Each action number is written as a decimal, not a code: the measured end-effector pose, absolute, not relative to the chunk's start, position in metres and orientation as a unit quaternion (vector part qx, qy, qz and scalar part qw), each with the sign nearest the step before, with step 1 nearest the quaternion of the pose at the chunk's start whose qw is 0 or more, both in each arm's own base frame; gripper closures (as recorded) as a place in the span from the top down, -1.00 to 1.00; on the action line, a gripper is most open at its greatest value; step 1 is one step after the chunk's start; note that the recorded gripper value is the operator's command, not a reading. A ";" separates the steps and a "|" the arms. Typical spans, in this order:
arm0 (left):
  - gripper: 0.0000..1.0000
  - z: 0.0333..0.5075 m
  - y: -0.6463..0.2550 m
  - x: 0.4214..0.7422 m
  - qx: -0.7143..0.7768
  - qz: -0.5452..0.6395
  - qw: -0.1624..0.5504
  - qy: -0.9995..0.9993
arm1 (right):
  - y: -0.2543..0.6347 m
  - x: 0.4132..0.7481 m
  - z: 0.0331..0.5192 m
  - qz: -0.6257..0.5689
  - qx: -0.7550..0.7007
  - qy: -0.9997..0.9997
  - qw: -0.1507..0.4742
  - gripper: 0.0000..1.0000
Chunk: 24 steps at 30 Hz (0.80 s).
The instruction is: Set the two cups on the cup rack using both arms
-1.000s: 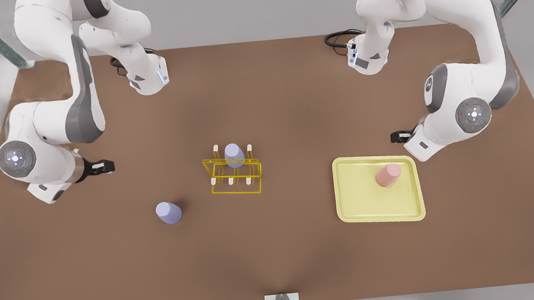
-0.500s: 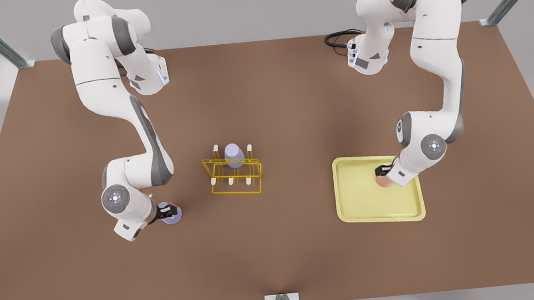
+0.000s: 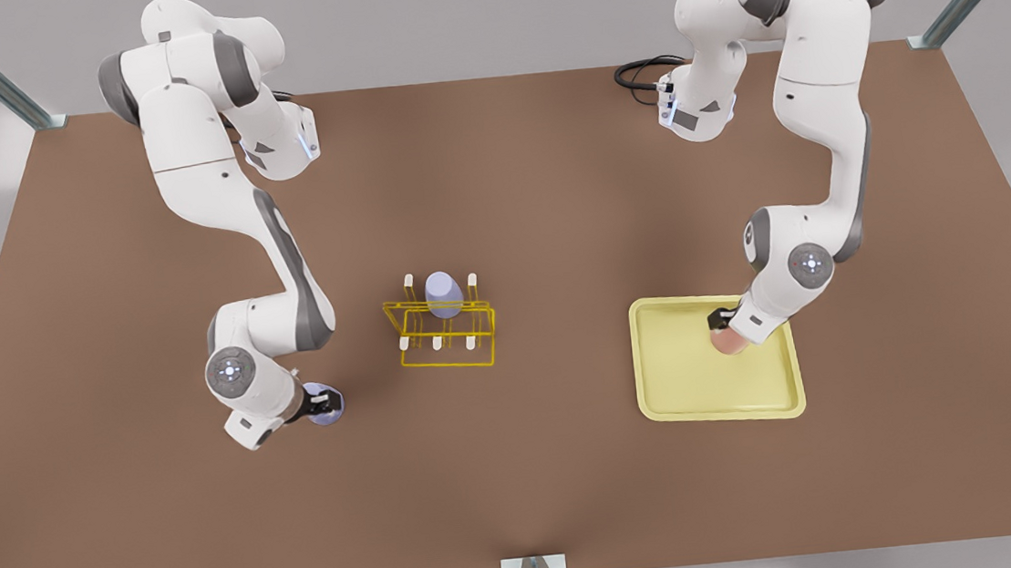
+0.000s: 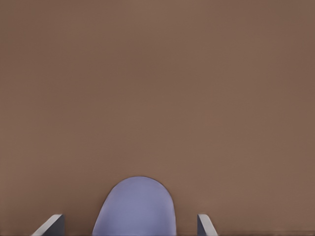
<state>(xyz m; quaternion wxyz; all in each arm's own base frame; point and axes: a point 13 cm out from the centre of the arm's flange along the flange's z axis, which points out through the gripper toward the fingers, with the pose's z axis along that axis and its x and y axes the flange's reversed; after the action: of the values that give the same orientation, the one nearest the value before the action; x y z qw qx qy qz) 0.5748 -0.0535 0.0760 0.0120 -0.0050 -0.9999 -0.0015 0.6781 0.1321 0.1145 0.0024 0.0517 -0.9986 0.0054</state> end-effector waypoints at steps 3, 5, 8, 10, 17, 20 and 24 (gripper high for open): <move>1.00 0.072 -0.056 0.577 -0.001 0.003 0.006 -1.000 | 0.130 0.669 0.107 0.007 0.048 -0.999 0.018 1.00; 1.00 0.069 -0.057 0.578 0.000 0.004 0.003 -1.000 | 0.129 0.662 0.102 0.008 0.045 -0.999 0.029 1.00; 0.80 0.068 -0.058 0.581 0.002 0.005 -0.003 -1.000 | 0.127 0.653 0.097 0.010 0.043 -0.998 0.038 1.00; 0.80 0.069 -0.058 0.582 0.003 0.005 -0.006 -1.000 | 0.125 0.650 0.093 0.010 0.041 -0.998 0.042 1.00; 0.78 0.074 -0.057 0.588 0.002 0.006 -0.015 -1.000 | 0.136 0.652 0.094 -0.012 0.023 -0.999 0.037 1.00; 0.78 0.073 -0.057 0.588 0.003 0.006 -0.015 -1.000 | 0.143 0.649 0.091 -0.024 0.013 -0.999 0.037 1.00; 0.74 0.071 -0.057 0.587 0.003 0.006 -0.014 -1.000 | 0.139 0.646 0.089 -0.031 0.002 -0.999 0.039 1.00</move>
<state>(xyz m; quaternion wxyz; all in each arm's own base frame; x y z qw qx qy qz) 0.5872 -0.0572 0.0707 -0.0139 0.0031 -0.9999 0.0059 0.6459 0.1386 0.0890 0.0393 0.0022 -0.9988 -0.0306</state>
